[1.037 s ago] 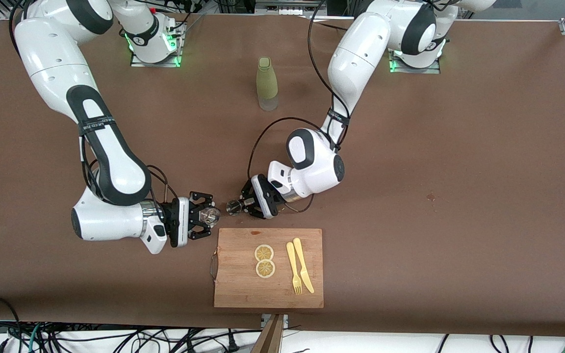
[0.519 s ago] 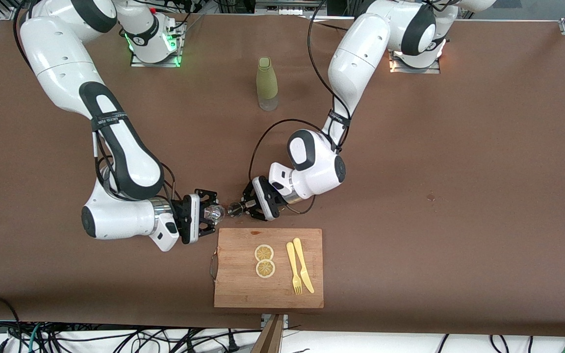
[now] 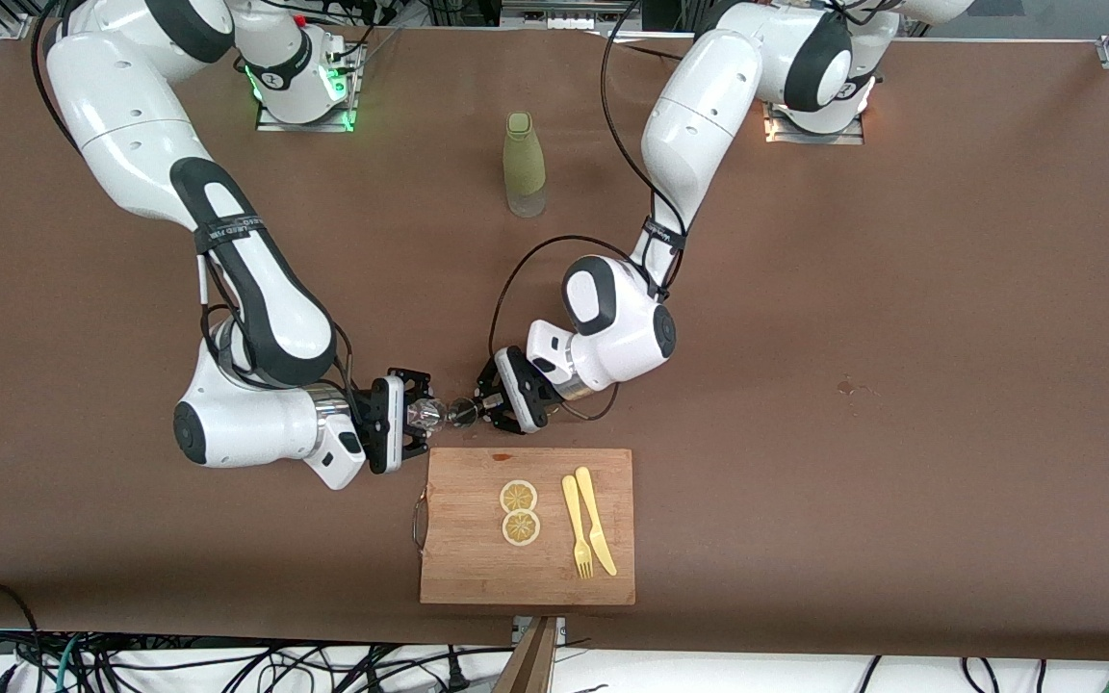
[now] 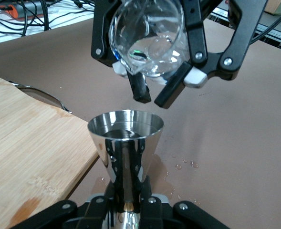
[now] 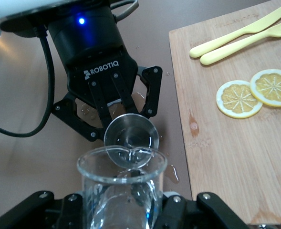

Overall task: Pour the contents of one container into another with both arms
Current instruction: 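Tilt the glass cup with the right gripper, pouring into the jigger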

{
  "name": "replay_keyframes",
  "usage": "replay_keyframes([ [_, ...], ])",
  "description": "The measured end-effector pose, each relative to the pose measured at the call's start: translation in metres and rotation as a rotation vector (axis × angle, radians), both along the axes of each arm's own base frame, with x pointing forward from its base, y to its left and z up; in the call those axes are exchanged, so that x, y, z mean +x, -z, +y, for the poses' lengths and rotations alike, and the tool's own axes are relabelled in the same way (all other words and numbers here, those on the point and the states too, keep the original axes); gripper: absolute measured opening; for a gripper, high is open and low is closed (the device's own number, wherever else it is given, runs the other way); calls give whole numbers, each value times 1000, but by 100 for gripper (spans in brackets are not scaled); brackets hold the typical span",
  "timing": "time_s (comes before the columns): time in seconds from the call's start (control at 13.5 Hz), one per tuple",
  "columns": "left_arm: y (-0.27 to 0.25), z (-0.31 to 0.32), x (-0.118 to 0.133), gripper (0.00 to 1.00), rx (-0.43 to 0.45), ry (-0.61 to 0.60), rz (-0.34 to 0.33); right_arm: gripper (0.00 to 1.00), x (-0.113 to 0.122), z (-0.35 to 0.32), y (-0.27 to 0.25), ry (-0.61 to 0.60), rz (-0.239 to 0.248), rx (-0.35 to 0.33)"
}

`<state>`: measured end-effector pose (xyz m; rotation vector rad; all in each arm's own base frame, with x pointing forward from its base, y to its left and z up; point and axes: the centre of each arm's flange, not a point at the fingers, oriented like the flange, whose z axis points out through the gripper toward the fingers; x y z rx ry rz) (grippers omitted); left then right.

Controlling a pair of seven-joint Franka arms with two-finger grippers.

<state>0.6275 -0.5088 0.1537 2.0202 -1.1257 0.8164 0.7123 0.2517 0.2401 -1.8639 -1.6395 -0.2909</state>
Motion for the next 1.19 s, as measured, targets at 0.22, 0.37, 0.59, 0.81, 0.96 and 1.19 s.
replay_keyframes([
  [0.22,0,0,1,21,1,0,-3,21,-1,3,0,-9,-4,-18],
  [0.37,2,1,1,21,4,0,-2,21,-3,7,-1,-22,-10,-36],
  [0.59,2,1,1,21,5,0,-2,21,-5,12,-2,-35,-15,-50],
  [0.81,2,1,1,21,5,0,-3,21,-7,16,-2,-48,-21,-66],
  [0.96,2,1,1,21,5,0,-3,21,-9,20,-1,-61,-22,-90],
  [1.19,2,1,1,21,5,0,-3,21,-12,25,0,-89,-37,-122],
])
